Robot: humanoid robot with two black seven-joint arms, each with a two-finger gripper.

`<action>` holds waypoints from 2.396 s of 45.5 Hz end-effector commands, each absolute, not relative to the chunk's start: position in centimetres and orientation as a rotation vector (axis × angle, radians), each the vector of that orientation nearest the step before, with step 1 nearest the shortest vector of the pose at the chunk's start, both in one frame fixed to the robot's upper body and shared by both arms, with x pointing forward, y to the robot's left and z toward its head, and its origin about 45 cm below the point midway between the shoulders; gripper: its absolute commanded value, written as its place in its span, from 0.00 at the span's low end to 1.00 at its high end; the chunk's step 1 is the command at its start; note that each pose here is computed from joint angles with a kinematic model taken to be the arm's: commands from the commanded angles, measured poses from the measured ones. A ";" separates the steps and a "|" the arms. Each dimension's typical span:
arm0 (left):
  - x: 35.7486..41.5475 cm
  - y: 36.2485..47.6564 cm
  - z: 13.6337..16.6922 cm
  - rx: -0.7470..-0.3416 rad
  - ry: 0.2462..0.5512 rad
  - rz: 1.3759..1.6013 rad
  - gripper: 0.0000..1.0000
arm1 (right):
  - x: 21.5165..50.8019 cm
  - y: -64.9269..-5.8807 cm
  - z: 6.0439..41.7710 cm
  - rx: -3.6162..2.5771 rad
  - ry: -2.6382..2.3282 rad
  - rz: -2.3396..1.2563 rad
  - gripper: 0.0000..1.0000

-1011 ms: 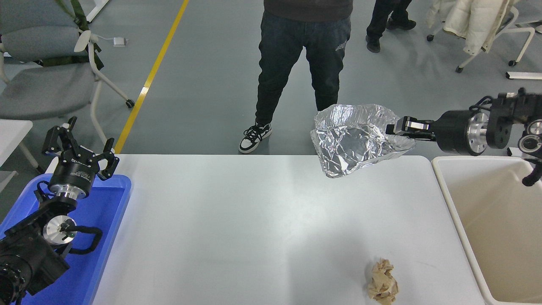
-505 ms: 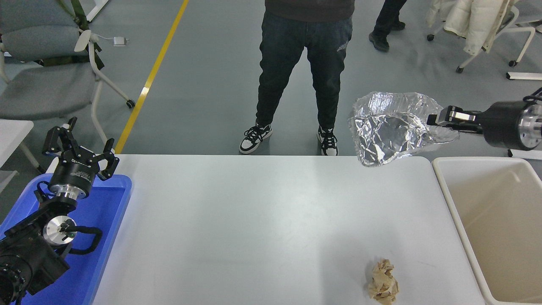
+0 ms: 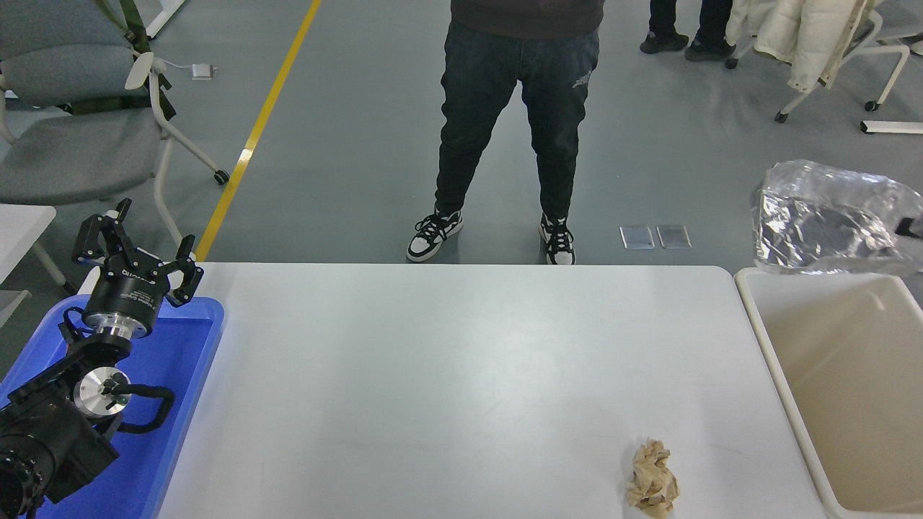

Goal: Clean the table surface

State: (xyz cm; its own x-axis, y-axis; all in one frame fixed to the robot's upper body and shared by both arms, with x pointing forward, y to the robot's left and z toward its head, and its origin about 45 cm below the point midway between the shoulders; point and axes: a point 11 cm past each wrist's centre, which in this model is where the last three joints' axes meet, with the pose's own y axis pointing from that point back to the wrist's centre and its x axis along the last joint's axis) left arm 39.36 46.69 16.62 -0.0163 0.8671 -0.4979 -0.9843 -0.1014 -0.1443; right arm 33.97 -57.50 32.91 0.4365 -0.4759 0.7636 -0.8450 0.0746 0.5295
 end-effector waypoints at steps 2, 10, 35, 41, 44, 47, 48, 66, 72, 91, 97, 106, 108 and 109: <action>39.36 46.7 16.60 -0.542 0.277 1.591 1.00 | 29.7 -64.5 30.1 1.442 -1.294 0.297 0.00; 39.36 46.7 16.60 -0.542 0.277 1.591 1.00 | 27.2 -67.6 27.4 1.361 -1.377 0.208 0.00; 39.36 46.7 16.60 -0.542 0.277 1.591 1.00 | 25.6 -65.9 15.3 1.251 -1.424 0.064 0.00; 39.37 46.7 16.61 -0.543 0.277 1.589 1.00 | 25.3 -65.3 13.8 1.223 -1.459 0.006 0.00; 39.37 46.7 16.61 -0.543 0.277 1.589 1.00 | 25.3 -65.0 13.0 1.180 -1.483 -0.009 0.00; 39.36 46.7 16.60 -0.542 0.277 1.591 1.00 | 25.3 -64.5 12.2 1.141 -1.513 -0.033 0.00; 39.37 46.7 16.61 -0.543 0.277 1.589 1.00 | 25.3 -64.5 12.0 1.129 -1.529 -0.046 0.00; 39.37 46.7 16.61 -0.543 0.277 1.589 1.00 | 25.5 -61.7 8.5 1.031 -1.823 -0.334 0.00; 39.41 46.7 16.66 -0.543 0.276 1.590 1.00 | 26.0 -60.4 7.6 1.028 -1.956 -0.441 0.00; 39.37 46.7 16.61 -0.543 0.277 1.589 1.00 | 26.5 -57.9 5.6 1.012 -1.998 -0.500 0.00; 39.38 46.7 16.62 -0.544 0.277 1.590 1.00 | 26.4 -58.1 5.8 0.990 -2.000 -0.481 0.00; 39.36 46.7 16.60 -0.542 0.277 1.591 1.00 | 26.4 -58.3 5.9 0.971 -2.008 -0.471 0.00; 39.37 46.7 16.61 -0.543 0.277 1.589 1.00 | 26.3 -58.4 5.9 0.960 -2.012 -0.466 0.00; 39.41 46.7 16.66 -0.543 0.276 1.590 1.00 | 26.3 -58.5 6.0 0.953 -2.015 -0.462 0.12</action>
